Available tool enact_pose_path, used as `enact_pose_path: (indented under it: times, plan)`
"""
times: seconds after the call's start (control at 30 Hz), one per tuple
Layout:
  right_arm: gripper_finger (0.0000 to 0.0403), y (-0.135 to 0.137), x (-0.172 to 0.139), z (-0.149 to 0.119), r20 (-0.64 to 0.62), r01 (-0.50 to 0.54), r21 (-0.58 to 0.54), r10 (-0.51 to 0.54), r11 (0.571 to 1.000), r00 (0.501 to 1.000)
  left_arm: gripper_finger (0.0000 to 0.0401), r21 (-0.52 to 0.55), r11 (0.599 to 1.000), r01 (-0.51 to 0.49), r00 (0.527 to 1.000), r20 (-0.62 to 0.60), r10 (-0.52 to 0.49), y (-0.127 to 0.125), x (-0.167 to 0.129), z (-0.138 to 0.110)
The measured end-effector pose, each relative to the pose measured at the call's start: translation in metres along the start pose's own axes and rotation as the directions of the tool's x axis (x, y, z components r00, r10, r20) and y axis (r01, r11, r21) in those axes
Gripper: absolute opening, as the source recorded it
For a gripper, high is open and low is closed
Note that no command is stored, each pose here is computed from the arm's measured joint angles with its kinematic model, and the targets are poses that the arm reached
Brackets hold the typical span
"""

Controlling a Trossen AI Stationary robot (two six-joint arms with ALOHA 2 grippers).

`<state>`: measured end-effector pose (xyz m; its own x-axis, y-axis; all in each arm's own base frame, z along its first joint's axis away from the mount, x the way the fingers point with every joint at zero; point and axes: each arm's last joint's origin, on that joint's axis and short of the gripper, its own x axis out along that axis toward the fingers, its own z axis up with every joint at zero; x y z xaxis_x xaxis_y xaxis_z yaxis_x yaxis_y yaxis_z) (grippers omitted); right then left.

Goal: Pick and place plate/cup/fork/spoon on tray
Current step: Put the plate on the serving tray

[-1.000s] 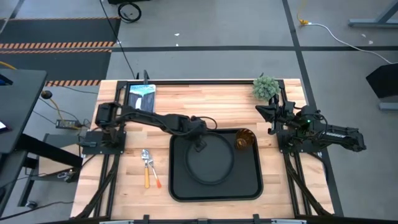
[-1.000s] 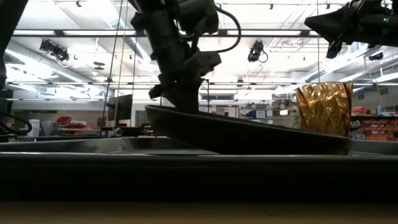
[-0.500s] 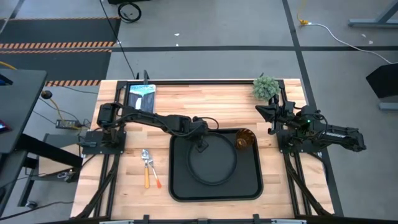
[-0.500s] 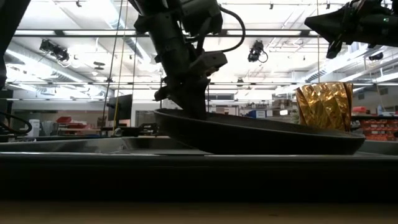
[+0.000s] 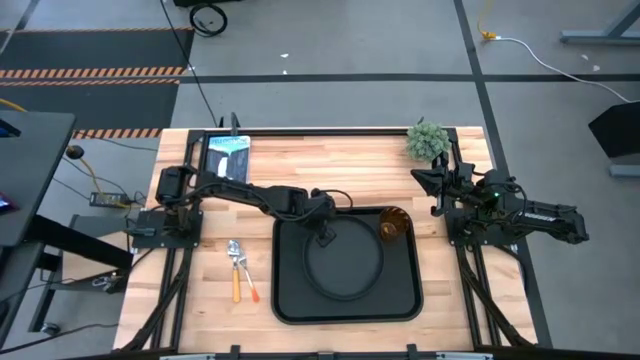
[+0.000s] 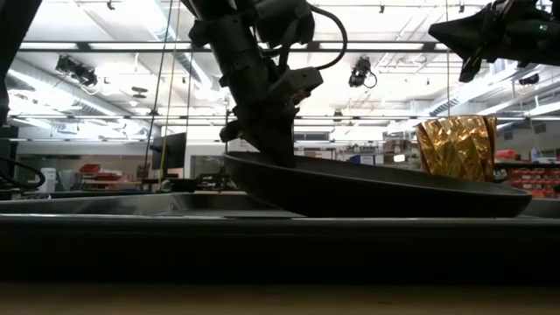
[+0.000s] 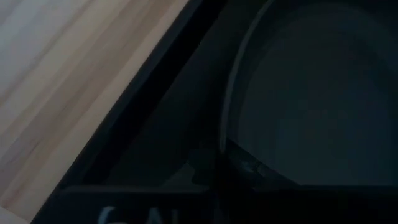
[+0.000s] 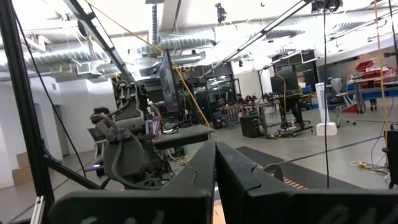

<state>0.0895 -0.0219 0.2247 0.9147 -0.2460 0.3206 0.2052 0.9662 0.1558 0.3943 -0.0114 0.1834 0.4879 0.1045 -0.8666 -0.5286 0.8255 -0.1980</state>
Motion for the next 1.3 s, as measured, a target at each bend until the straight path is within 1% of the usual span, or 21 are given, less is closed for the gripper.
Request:
enact_pose_path:
  times: [0.27, 0.4, 0.57, 0.67, 0.83, 0.9, 0.97, 1.2, 1.3]
  plan:
    - [0.0018, 0.000, 0.000, 0.001, 0.013, -0.002, 0.000, 0.002, 1.000, 1.000, 0.0021, -0.001, 0.999, 0.038, 0.999, 0.018, -0.038, -0.011, -0.001, -0.004]
    - [0.0018, 0.000, 0.000, 0.001, 0.012, -0.002, 0.001, 0.002, 1.000, 1.000, 0.0023, -0.002, 0.998, 0.063, 0.997, 0.050, -0.063, -0.017, -0.002, -0.004]
    - [0.0018, 0.000, 0.000, 0.001, 0.011, -0.007, 0.003, 0.007, 1.000, 1.000, 0.0020, -0.007, 0.998, 0.066, 0.994, 0.085, -0.065, -0.024, -0.003, -0.006]
    - [0.0018, 0.000, 0.000, 0.001, 0.011, -0.007, 0.003, 0.007, 1.000, 1.000, 0.0023, -0.003, 0.997, 0.079, 0.991, 0.105, -0.078, -0.028, 0.002, -0.007]
    - [0.0018, 0.000, 0.000, 0.001, 0.010, -0.008, 0.004, 0.008, 1.000, 1.000, 0.0021, 0.002, 0.994, 0.105, 0.991, 0.087, -0.105, -0.032, 0.023, -0.012]
    - [0.0018, 0.000, 0.000, 0.001, 0.010, -0.010, 0.004, 0.010, 1.000, 1.000, 0.0021, 0.002, 0.993, 0.116, 0.989, 0.088, -0.116, -0.033, 0.027, -0.012]
    - [0.0018, 0.000, 0.000, 0.001, 0.010, -0.011, 0.004, 0.011, 1.000, 1.000, 0.0023, 0.003, 0.991, 0.131, 0.986, 0.106, -0.131, -0.034, 0.028, -0.011]
    - [0.0018, 0.000, 0.000, 0.001, 0.010, -0.011, 0.004, 0.011, 1.000, 1.000, 0.0022, 0.009, 0.991, 0.131, 0.985, 0.113, -0.131, -0.034, 0.029, -0.011]
    - [0.0018, 0.000, 0.000, 0.001, 0.010, -0.011, 0.004, 0.011, 1.000, 1.000, 0.0029, 0.012, 0.991, 0.135, 0.984, 0.119, -0.135, -0.035, 0.029, -0.010]
